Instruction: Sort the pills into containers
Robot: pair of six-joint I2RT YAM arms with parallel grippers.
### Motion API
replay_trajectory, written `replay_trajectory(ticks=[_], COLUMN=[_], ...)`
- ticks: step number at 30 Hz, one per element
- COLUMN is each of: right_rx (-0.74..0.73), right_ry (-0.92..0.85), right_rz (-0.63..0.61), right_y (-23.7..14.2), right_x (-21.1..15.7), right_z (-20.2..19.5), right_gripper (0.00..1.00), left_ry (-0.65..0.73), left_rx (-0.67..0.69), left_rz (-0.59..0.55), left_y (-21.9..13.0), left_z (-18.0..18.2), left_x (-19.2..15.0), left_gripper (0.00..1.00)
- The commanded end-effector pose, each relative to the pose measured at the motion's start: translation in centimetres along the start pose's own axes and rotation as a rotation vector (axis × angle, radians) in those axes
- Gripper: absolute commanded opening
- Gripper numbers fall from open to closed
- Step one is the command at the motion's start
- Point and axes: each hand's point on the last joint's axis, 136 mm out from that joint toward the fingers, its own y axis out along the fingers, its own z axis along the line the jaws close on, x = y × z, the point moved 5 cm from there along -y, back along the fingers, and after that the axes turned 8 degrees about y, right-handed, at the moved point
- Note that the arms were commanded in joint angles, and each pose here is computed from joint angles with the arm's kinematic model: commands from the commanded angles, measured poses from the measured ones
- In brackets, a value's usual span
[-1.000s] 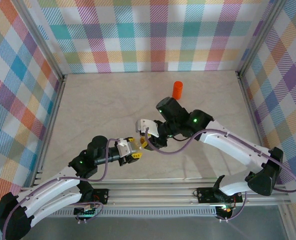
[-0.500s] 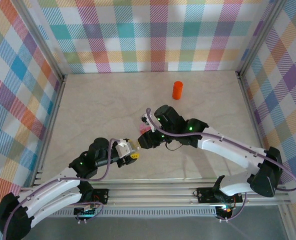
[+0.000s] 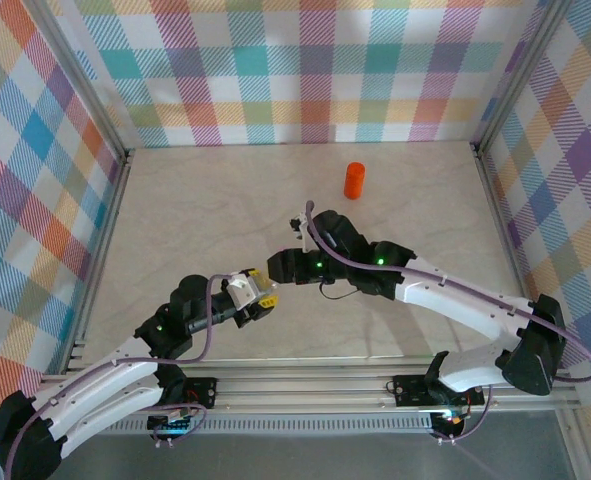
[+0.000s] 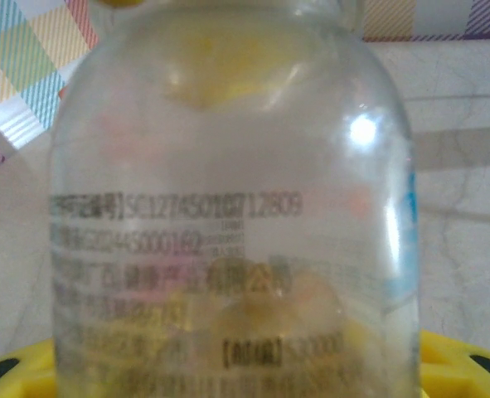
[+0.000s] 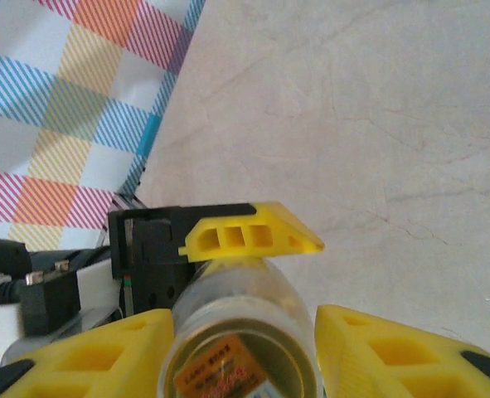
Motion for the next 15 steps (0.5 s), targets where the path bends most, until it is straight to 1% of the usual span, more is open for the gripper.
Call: replay_trajectory(ticks=[1, 4, 6, 9, 10, 12, 14, 15], right_rx=[-0.124, -0.121, -0.098, -0.014, 0.019, 0.099, 0.17, 0.21], right_ry=[0.05, 0.039, 0.017, -0.068, -0.102, -0.229, -0.384, -0.505], right_rz=[-0.163, -0.192, -0.233, -0.31, -0.335, -0.382, -0.405, -0.406], right_y=[-0.4, -1.4, -2.2, -3.5, -4.0, -5.2, -6.2, -6.8], right_x=[2.5, 2.9, 3.2, 3.7, 3.7, 3.7, 3.3, 2.6], right_z=[-1.9, -1.4, -1.0, -0.3, 0.1, 1.0, 2.0, 2.4], right_gripper=[0.51, 0.59, 0.65, 0.73, 0.73, 0.75, 0.75, 0.74], left_ry=[0.134, 0.131, 0.129, 0.127, 0.128, 0.126, 0.122, 0.119], left_rx=[-0.02, -0.019, -0.022, -0.028, -0.031, -0.031, -0.028, -0.03], left_rz=[-0.286, -0.281, -0.276, -0.279, -0.281, -0.288, -0.301, -0.31], left_y=[-1.4, -1.3, -1.2, -1.2, -1.3, -1.4, -1.4, -1.4], left_z=[0.2, 0.2, 0.2, 0.2, 0.1, 0.1, 0.1, 0.0], left_x=[6.1, 6.0, 5.9, 6.0, 6.0, 6.1, 6.1, 6.2], left_gripper=[0.0, 0.0, 0.0, 0.0, 0.0, 0.0, 0.0, 0.0])
